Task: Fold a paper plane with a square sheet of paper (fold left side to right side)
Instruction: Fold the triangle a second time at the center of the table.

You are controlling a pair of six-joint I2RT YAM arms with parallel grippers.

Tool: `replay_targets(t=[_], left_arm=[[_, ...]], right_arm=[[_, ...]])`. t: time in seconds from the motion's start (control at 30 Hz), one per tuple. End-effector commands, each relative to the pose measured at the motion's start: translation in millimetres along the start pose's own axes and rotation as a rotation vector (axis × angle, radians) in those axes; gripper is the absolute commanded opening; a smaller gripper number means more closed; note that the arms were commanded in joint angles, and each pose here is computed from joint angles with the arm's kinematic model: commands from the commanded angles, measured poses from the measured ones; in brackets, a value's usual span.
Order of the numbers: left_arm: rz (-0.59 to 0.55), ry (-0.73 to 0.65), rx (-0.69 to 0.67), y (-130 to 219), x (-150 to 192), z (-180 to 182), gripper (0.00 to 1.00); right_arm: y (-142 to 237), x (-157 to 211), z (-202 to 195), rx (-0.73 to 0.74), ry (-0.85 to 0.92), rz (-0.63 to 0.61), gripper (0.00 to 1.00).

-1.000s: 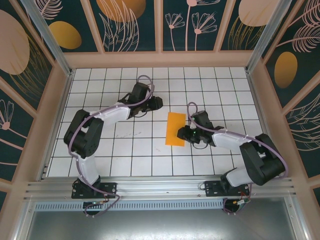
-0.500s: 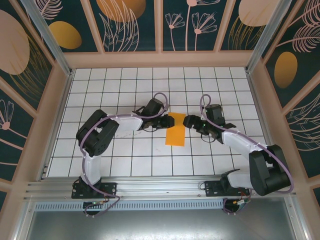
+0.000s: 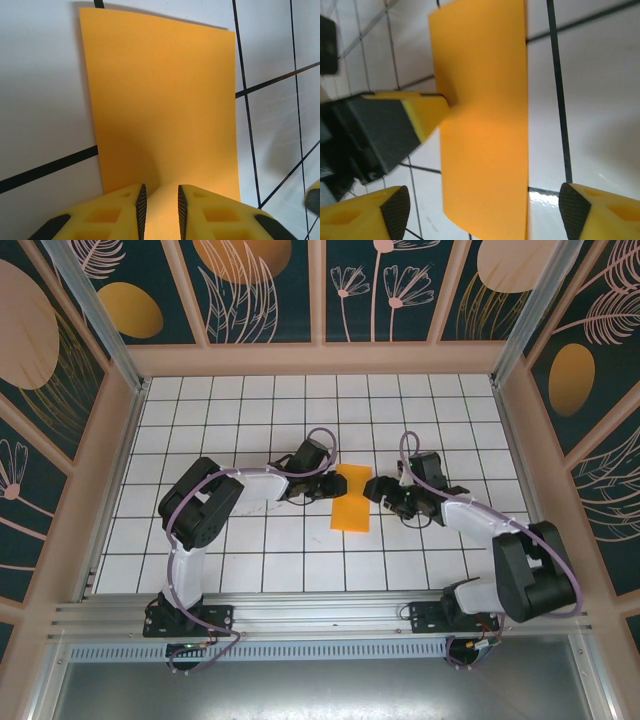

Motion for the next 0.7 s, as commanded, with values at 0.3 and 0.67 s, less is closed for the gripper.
replay_targets(t=[0.3, 0.67], left_arm=[[0.009, -0.001, -0.032, -2, 6, 8, 0.28], [0.009, -0.006, -0.029, -2, 6, 6, 0.28]], right_arm=[[-17, 33, 4, -0.044, -0.103, 0.177, 0.61], [-25, 42, 6, -0.029, -0.100, 0.210, 0.60]])
Point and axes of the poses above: each hand's point on the last joint's axis, 136 mm out from that joint toward the fingers, its own y axis back along the fingers, its own z axis along the line the jaws close on, x = y × z, the point moved 3 cm from there along y, back along the fingers, and after that the axes turned 12 degrees about y, right-handed, at the moved point
